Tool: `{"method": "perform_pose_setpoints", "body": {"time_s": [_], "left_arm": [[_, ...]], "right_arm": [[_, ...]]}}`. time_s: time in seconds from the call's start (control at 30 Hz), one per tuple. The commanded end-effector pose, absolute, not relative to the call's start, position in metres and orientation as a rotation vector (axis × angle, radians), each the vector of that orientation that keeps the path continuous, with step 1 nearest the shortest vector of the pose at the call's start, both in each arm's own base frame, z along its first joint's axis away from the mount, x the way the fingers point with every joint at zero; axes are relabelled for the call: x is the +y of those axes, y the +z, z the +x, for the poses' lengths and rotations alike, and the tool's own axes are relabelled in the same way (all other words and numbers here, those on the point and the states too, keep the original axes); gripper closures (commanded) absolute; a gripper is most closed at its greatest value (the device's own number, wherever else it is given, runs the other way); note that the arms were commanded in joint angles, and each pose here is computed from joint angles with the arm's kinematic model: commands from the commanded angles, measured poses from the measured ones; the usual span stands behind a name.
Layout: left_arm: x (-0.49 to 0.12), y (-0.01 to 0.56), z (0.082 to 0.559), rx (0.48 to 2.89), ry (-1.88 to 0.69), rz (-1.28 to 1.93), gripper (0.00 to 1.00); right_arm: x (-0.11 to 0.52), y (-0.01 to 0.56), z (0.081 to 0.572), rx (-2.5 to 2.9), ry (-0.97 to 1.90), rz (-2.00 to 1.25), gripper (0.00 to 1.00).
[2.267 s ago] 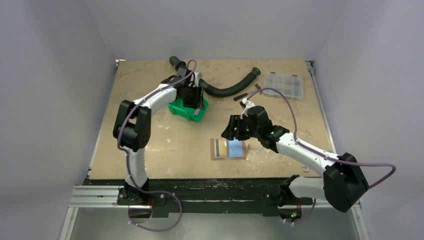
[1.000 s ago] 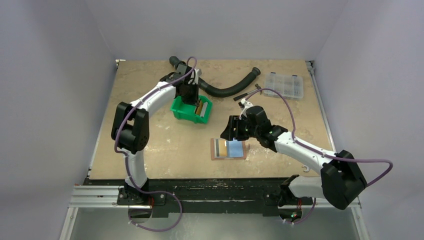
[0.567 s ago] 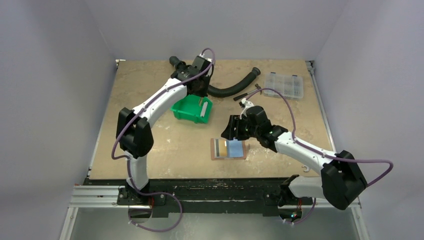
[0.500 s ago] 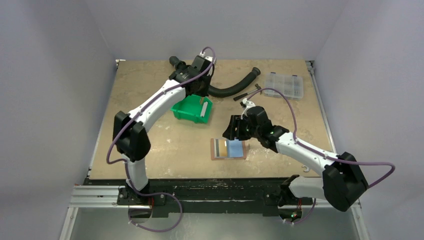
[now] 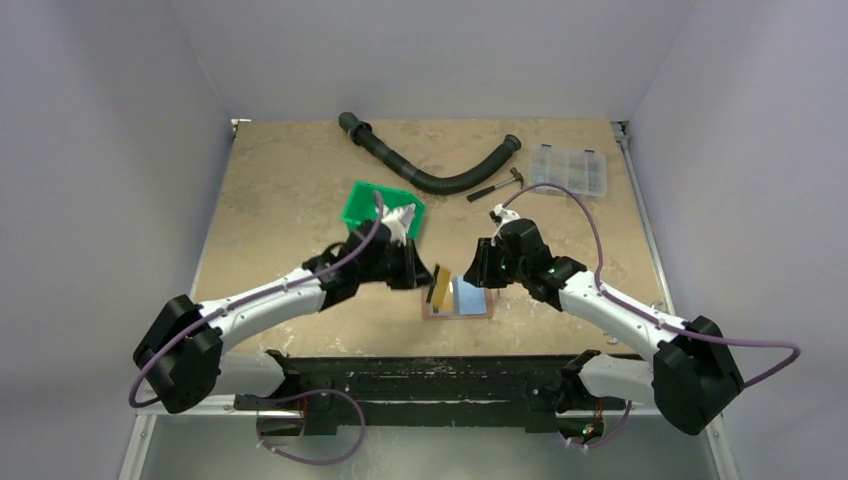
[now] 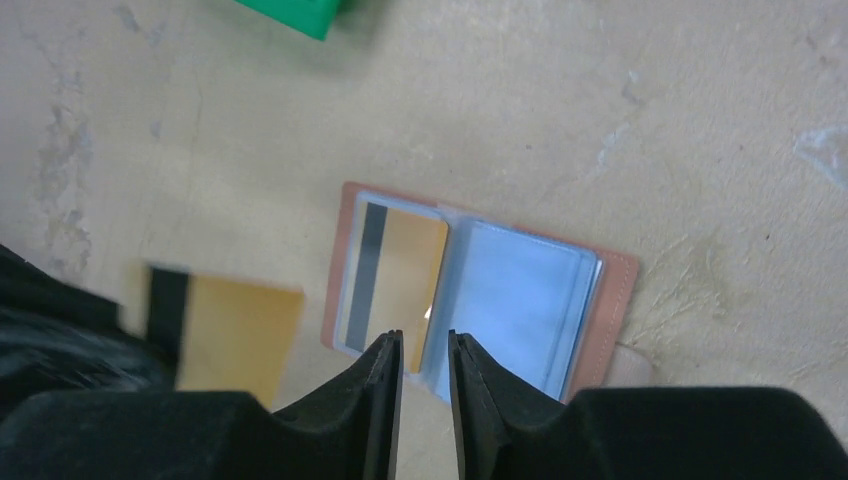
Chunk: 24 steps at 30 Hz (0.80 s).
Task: Put the credit cards into the card holder
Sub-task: Insert the credit card into the card holder.
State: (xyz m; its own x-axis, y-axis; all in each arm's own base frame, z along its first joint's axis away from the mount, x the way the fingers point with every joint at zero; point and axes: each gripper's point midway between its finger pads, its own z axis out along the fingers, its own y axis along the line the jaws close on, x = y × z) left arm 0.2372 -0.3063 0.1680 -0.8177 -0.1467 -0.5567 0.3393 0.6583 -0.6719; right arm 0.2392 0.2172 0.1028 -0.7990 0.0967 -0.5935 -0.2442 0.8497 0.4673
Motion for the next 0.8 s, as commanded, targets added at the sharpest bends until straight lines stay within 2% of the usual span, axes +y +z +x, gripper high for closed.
{"method": "perform_pose_setpoints", "body": {"time_s": [0.0, 0.17, 0.23, 0.6, 0.77], "left_arm": [[-0.333, 0.183, 0.213, 2.130, -1.346, 0.035, 1.00], [-0.338, 0.128, 0.192, 2.227, -1.438, -0.003, 1.00], [-0.339, 0.118, 0.189, 2.244, -1.465, -0.020, 1.00], [-0.338, 0.075, 0.203, 2.389, -1.317, -0.046, 1.00], [-0.334, 0.061, 0.207, 2.439, -1.283, -0.072, 1.00]], "right_arm": [[0.213, 0.081, 0.235, 2.472, 0.711, -0.065, 0.71], [0.201, 0.059, 0.235, 2.523, 0.693, 0.003, 0.72], [0.196, 0.049, 0.236, 2.544, 0.680, 0.033, 0.76], [0.181, 0.013, 0.236, 2.634, 0.556, 0.112, 0.92], [0.181, 0.009, 0.235, 2.646, 0.557, 0.101, 0.94]]}}
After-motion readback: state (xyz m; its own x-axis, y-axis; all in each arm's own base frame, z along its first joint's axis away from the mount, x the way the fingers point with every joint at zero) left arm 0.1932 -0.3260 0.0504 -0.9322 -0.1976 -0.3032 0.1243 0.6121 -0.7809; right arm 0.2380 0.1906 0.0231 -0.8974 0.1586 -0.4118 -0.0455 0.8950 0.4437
